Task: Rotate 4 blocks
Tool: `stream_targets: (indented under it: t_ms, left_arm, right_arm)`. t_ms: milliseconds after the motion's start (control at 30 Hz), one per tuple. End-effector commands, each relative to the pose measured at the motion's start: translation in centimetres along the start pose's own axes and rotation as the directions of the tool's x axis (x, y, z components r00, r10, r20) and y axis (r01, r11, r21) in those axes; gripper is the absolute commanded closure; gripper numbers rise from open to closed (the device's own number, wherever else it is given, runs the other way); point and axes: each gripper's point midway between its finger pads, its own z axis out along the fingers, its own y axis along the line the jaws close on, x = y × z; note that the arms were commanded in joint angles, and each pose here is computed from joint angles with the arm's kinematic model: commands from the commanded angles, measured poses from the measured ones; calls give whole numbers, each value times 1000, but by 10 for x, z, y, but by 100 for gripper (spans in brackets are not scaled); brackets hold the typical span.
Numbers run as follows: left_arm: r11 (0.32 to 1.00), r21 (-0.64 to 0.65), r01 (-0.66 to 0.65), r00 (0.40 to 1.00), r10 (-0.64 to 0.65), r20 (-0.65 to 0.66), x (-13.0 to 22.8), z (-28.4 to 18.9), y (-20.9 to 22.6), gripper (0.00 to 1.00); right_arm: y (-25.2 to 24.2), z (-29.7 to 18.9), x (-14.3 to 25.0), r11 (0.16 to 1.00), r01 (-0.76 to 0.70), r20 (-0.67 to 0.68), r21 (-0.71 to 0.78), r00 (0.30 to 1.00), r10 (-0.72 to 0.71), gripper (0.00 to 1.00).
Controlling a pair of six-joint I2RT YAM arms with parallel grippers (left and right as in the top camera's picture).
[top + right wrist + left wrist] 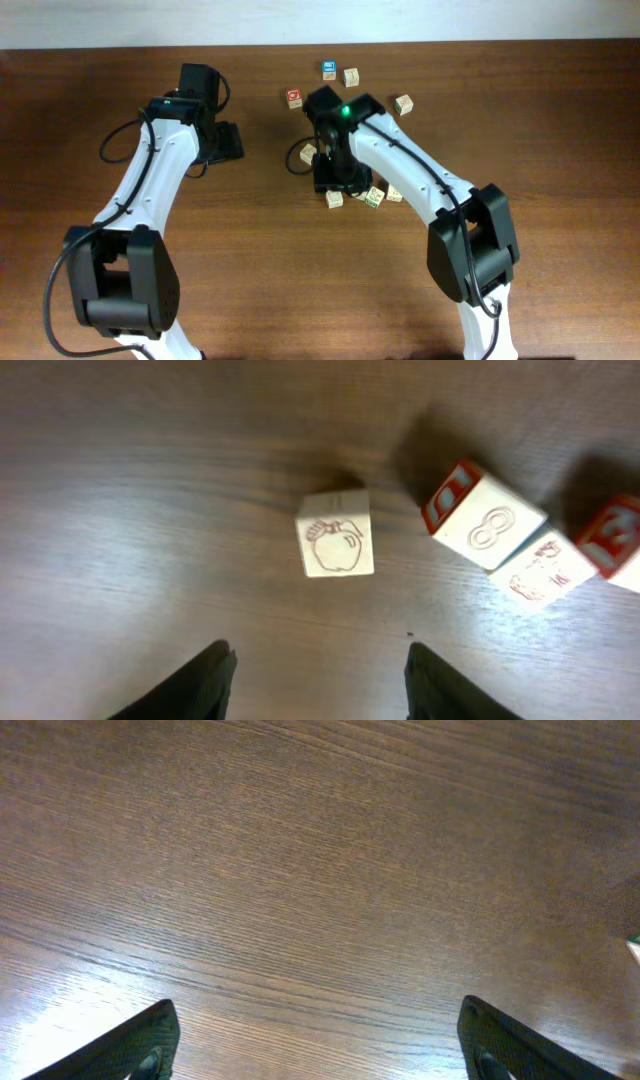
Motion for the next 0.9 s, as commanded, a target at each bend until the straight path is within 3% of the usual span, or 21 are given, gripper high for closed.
stream_targets:
  t_ms: [0, 200, 400, 700, 867]
  left_arm:
    - [998, -30, -57, 998, 57, -9, -2, -5, 6, 10]
    - [998, -28, -54, 998, 55, 20, -11, -10, 4, 5]
    - [998, -28, -55, 998, 56, 21, -12, -10, 4, 5]
    - [998, -28, -56, 998, 56, 20, -11, -10, 4, 5]
    - [998, -28, -56, 998, 56, 20, -11, -10, 4, 5]
  right_arm:
    - [0, -34, -12, 1000, 21, 56, -12, 998, -20, 43]
    - [-51, -23, -41, 990, -136, 103, 32, 986, 133, 43]
    - [-69, 23, -31, 966, -244, 86, 87, 968, 237, 43]
    - [-65, 51, -47, 964, -263, 161, 23, 953, 256, 49]
    - [-71, 60, -37, 962, -267, 133, 48, 957, 259, 50]
